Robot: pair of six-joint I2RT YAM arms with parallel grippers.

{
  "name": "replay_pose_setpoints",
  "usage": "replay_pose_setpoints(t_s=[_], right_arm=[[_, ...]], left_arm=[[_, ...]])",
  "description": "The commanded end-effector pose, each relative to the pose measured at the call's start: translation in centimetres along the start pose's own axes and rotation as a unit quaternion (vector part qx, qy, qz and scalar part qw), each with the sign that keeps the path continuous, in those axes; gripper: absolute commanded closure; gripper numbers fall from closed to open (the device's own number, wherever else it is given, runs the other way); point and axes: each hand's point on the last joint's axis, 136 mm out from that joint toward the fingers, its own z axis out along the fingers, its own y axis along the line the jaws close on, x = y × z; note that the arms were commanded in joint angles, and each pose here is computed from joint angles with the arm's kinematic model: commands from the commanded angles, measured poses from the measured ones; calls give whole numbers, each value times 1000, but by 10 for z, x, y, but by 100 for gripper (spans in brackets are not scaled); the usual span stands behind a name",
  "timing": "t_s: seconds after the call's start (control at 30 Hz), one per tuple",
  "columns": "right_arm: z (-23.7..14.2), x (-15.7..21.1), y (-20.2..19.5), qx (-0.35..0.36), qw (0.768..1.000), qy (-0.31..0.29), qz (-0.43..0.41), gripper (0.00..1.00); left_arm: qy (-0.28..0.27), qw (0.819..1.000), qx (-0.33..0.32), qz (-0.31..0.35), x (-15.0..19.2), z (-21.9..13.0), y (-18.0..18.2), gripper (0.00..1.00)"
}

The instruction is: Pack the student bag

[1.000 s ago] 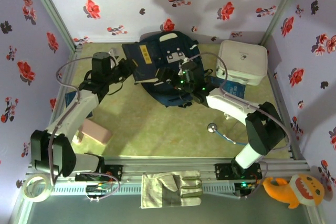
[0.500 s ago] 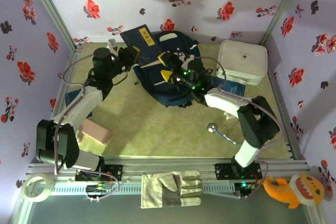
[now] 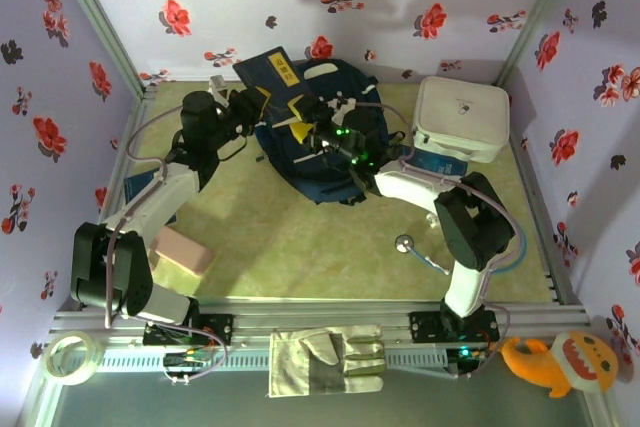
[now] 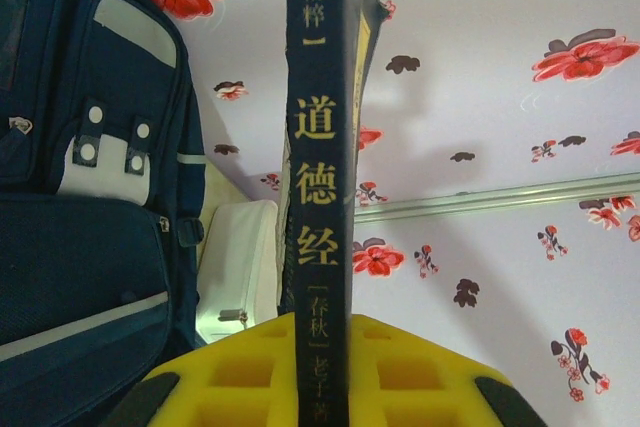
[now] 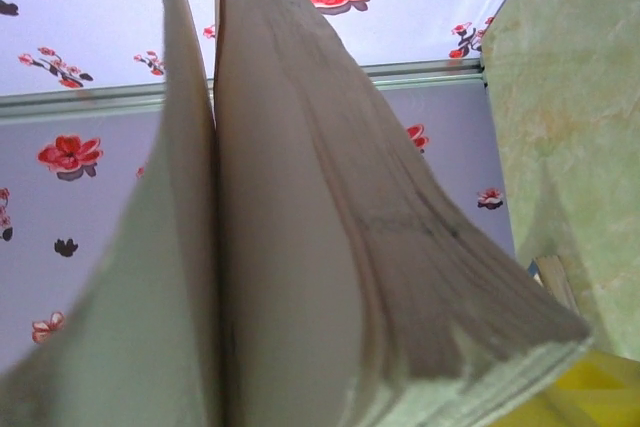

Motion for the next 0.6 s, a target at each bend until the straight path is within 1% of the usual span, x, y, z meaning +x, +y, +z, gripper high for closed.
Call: replay_pose_setpoints(t_s=[0.0,0.13,0.23,0.27,0.4,0.5,0.57], right_arm=[[9,4,27,-48,999,-2,-12,41],[14,12,34,-66,998,12,-14,59],[8,8,29,-62,998,-3,-19,71],[4,7,24,-55,998,-9,-23,75],[-12,2,10,-18,998,-32,-57,85],[-31,-7,-3,26,993,-58,-97,87],[-47,-17,-11,60,988,-75,-122,88]], left_arm=[[-3,999,41,7,0,-3,-24,100],[-3,999,39,1,4,-6,-19,100],[0,1000,31,1,7,-8,-12,100],[0,1000,25,3,8,-10,-8,95],[3,999,-16,29,14,-17,14,74],[15,995,-73,67,21,-24,42,54],[31,986,-117,110,28,-28,62,43]])
